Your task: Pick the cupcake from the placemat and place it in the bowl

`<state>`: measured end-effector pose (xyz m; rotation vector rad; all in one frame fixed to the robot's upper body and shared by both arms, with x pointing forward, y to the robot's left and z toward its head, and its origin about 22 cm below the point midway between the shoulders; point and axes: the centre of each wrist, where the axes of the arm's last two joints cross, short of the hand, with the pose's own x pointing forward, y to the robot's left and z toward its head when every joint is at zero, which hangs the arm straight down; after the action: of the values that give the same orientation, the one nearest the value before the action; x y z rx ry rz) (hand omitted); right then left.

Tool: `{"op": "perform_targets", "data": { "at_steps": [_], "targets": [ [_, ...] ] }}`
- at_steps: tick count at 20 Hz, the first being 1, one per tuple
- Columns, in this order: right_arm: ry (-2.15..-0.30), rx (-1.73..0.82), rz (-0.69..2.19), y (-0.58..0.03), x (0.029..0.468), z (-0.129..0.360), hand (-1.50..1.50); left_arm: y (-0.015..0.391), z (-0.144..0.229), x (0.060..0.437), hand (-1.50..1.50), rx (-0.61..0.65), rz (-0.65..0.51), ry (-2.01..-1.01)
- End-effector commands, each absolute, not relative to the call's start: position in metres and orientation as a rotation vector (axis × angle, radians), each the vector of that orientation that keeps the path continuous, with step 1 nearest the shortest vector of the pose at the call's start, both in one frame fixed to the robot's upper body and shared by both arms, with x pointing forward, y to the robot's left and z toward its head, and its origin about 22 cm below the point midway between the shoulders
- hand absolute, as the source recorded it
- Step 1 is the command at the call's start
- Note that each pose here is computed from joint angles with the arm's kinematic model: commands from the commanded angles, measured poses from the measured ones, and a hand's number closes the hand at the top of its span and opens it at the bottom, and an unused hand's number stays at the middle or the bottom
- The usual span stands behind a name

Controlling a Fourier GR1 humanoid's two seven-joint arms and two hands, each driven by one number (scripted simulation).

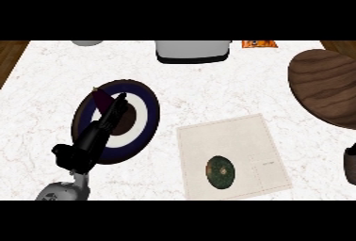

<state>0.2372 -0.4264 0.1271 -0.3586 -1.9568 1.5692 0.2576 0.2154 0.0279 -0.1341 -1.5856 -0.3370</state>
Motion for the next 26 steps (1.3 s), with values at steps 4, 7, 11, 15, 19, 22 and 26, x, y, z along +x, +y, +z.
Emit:
{"op": "perform_targets", "data": {
  "at_steps": [4,7,11,15,19,22,26],
  "targets": [
    [-2.060,-0.261,1.236,-0.498,0.232,0.174,1.50,0.219,0.043,0.270,0.00,-0.153,-0.377,-1.601],
    [-1.993,-0.378,1.244,-0.522,0.241,0.161,1.50,0.196,0.044,0.266,0.00,-0.167,-0.382,-1.589],
    [-1.995,-0.550,1.272,-0.505,0.279,0.146,1.50,0.187,0.038,0.270,0.00,-0.202,-0.402,-1.600],
    [-2.069,-0.671,1.189,-0.501,0.304,0.148,1.50,0.200,0.034,0.265,0.00,-0.198,-0.398,-1.586],
    [-2.049,-0.714,1.220,-0.498,0.327,0.140,1.50,0.194,0.045,0.283,0.00,-0.203,-0.402,-1.624],
    [-1.814,-0.695,1.416,-0.492,0.328,0.125,1.50,0.195,0.037,0.263,0.00,-0.196,-0.433,-1.606],
    [-1.572,-0.559,1.443,-0.488,0.339,0.118,1.50,0.189,0.037,0.274,0.00,-0.219,-0.428,-1.611]
  ]
}}
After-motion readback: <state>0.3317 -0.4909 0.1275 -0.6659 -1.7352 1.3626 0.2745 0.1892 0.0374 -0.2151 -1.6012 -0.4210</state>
